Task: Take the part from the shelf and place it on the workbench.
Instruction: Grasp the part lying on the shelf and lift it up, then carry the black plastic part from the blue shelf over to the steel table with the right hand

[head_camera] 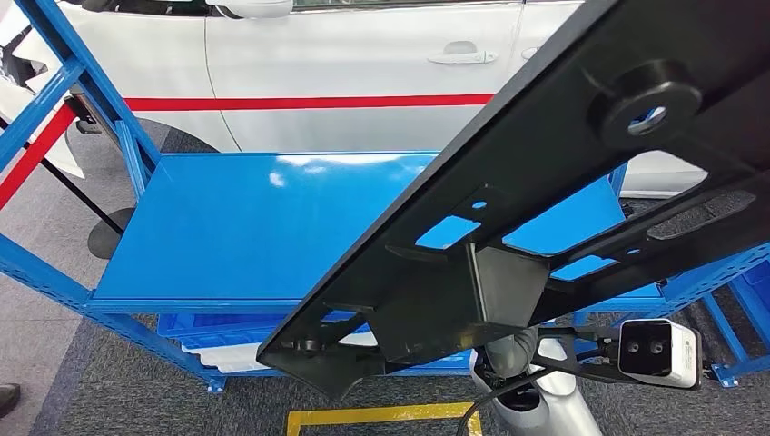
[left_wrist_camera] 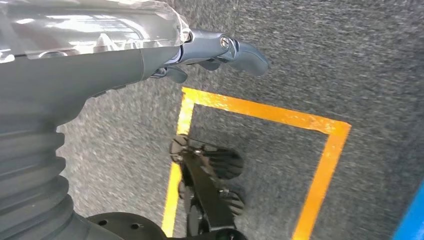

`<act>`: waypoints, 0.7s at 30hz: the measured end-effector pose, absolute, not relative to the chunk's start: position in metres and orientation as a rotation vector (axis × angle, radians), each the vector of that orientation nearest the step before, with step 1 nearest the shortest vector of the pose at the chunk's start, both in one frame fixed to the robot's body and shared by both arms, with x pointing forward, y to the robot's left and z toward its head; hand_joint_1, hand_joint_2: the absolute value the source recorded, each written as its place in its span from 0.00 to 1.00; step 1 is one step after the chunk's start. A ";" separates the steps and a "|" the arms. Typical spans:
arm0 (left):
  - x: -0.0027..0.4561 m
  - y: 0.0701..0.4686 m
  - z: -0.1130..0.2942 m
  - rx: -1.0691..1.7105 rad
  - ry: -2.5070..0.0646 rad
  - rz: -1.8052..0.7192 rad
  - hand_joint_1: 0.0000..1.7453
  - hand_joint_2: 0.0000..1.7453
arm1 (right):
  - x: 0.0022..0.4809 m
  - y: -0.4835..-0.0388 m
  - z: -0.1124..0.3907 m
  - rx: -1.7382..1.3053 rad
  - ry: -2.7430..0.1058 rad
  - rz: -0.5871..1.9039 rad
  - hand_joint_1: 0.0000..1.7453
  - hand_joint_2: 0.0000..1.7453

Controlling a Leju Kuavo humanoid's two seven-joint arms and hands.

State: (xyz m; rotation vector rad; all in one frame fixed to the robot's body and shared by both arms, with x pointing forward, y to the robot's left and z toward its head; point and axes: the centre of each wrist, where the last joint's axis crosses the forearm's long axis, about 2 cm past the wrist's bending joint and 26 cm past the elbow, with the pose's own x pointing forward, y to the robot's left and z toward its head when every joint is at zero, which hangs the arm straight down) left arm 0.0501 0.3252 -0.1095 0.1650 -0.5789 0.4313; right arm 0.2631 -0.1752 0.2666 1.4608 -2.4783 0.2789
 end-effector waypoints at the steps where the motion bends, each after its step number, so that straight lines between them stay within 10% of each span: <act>1: 0.050 0.326 -0.109 0.167 -0.574 0.423 0.00 1.00 | 0.262 -0.174 0.265 1.467 -2.468 0.285 0.97 1.00; 21: 0.041 0.343 -0.109 0.173 -0.442 0.294 0.00 1.00 | 0.244 -0.220 0.220 1.078 -2.475 0.438 0.97 1.00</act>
